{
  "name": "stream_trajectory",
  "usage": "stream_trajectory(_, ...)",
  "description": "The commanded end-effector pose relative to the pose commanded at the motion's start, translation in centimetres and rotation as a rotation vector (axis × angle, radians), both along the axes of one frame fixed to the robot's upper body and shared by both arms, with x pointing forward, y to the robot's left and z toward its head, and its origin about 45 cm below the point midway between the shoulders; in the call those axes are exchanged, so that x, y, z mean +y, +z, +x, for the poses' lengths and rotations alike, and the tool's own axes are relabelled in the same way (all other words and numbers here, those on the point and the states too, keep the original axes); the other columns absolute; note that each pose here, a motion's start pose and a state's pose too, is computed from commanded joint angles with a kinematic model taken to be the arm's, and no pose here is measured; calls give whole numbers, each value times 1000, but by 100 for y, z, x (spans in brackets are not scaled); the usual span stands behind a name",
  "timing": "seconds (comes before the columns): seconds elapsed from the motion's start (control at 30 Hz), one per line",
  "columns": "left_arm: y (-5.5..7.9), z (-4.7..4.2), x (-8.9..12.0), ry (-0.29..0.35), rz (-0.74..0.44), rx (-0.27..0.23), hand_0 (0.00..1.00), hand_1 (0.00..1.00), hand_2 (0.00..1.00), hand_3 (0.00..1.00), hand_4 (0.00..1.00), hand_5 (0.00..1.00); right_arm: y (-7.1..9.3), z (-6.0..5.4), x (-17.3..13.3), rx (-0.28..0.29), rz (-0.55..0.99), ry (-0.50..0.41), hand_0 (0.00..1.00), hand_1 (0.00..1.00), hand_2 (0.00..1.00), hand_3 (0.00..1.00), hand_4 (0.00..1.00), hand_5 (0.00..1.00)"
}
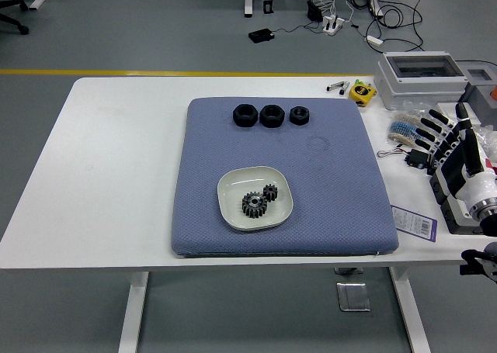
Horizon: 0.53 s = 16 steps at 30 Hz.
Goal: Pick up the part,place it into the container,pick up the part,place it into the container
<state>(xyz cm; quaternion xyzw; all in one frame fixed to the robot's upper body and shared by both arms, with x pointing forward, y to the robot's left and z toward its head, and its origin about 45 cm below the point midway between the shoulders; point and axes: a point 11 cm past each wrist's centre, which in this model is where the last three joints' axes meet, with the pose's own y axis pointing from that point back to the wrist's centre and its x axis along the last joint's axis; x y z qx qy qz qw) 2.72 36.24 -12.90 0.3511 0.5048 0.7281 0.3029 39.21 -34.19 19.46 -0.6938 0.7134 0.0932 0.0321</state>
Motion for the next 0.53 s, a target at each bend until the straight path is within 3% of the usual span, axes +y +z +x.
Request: stream_trajectory(0.53, -5, -52, -3, 11, 1, -5, 743, 722, 797, 618, 645, 640, -16, -10, 19, -5, 35, 1, 775, 754, 785, 828, 998, 998)
